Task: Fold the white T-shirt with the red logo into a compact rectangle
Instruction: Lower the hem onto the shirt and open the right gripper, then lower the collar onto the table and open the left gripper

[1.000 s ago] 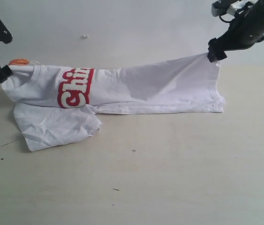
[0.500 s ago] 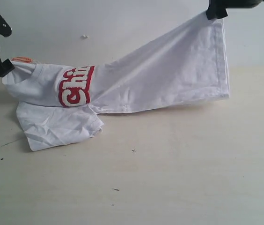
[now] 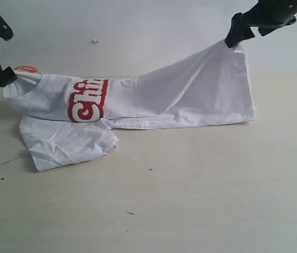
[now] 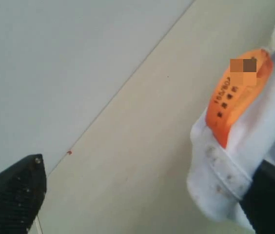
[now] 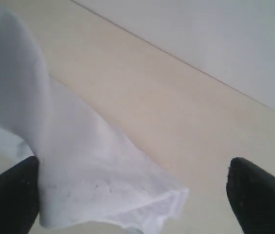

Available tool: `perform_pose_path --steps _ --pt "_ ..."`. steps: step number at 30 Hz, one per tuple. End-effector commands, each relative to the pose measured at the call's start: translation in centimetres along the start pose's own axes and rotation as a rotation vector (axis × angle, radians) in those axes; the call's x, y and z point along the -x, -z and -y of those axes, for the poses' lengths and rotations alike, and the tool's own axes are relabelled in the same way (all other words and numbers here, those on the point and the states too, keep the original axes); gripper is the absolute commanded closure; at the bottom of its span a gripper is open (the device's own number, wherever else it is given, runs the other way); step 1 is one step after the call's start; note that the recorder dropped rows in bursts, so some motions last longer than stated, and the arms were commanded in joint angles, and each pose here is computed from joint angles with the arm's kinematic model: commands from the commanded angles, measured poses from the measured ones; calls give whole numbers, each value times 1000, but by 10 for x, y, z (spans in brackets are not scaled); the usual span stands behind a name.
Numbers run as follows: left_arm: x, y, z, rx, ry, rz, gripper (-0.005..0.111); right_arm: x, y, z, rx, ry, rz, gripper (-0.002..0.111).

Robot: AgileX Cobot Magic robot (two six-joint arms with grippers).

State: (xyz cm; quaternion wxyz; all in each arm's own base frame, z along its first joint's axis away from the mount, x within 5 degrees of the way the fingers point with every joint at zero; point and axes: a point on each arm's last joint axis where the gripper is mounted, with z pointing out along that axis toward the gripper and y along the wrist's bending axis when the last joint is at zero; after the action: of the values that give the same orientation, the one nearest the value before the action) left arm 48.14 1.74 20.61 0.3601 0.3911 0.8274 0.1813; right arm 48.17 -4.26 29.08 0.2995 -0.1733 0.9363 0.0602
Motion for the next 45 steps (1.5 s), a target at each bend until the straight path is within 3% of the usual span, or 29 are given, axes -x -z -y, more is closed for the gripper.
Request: perform_pose_path --steps 1,7,16,21,24,28,32,36,38,40,42,45 --pt "5 5 -3 9 17 15 2 13 24 6 217 -39 111 15" --pt "3 4 -2 -8 15 3 2 3 6 26 147 -103 44 15" --pt "3 5 -1 -16 -10 -3 2 -6 -21 40 302 -200 115 15" --pt "3 5 -1 -19 -12 -5 2 -9 -9 55 232 -169 119 15" --pt "3 5 -1 -19 -21 -5 2 0 4 50 243 -109 175 15" --pt "3 4 -1 -10 -85 1 2 22 10 22 399 -60 324 15" --pt "3 5 0 -21 -79 -3 2 21 -2 10 316 42 214 15" --pt "5 3 3 -34 -70 0 2 21 -4 8 316 45 208 15" --pt "5 4 9 -102 53 -3 2 21 -4 8 316 45 208 15" --pt "6 8 18 -212 32 -12 2 21 -4 8 316 45 208 15" --pt "11 11 18 -272 129 21 2 21 -5 8 319 42 209 15" --pt "16 21 17 -413 173 39 2 21 -4 8 327 30 213 15"
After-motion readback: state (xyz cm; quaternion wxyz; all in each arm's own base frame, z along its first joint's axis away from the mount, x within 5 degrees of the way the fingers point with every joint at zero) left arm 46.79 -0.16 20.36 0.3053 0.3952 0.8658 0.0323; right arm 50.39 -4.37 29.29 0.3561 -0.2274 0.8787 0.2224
